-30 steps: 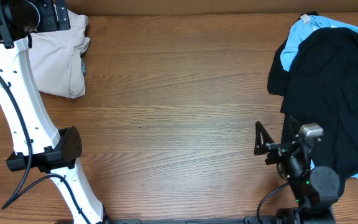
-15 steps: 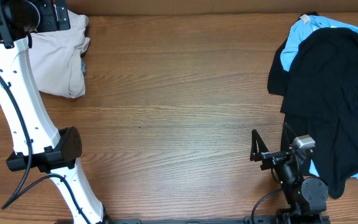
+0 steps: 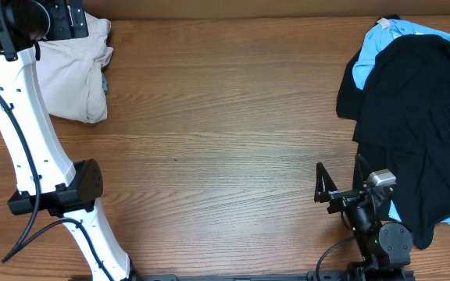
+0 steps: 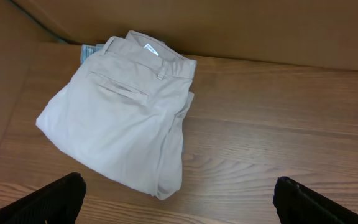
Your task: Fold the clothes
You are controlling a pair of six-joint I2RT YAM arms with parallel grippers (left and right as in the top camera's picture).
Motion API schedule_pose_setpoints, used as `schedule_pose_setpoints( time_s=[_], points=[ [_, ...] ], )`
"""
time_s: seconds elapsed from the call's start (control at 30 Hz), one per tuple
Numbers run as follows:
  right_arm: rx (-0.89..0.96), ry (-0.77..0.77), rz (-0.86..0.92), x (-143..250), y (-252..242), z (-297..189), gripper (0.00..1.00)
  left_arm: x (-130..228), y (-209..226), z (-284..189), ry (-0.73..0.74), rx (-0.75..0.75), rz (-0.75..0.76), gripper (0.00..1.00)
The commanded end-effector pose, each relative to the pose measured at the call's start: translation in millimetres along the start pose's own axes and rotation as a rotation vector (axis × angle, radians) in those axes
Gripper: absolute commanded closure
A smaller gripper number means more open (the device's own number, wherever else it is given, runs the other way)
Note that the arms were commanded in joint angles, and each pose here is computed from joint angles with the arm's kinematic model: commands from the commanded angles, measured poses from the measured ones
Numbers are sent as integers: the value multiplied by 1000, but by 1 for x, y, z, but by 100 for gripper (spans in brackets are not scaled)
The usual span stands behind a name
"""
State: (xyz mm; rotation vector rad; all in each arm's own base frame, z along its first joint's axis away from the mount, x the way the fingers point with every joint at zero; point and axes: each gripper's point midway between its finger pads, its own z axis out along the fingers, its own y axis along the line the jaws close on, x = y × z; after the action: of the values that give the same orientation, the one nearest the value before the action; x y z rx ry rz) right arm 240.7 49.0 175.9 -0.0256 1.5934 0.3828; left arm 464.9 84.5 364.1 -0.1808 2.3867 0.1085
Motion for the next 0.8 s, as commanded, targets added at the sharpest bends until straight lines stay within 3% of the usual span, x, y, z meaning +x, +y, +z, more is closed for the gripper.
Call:
schedule_pose_setpoints(
  time_s=[0.0, 0.4, 0.53, 0.77],
  points=[
    [-12, -6, -3, 1, 2, 0, 0, 0, -5, 1, 3, 15, -4, 0],
    [-12, -6, -3, 1, 2, 0, 0, -1, -6, -8, -11, 16, -3, 0],
    [-12, -6, -3, 1, 2, 0, 0, -6, -14, -51, -84, 29, 11, 0],
    [-12, -6, -3, 1, 2, 0, 0, -1, -54, -169, -284, 121, 84, 0]
  ],
)
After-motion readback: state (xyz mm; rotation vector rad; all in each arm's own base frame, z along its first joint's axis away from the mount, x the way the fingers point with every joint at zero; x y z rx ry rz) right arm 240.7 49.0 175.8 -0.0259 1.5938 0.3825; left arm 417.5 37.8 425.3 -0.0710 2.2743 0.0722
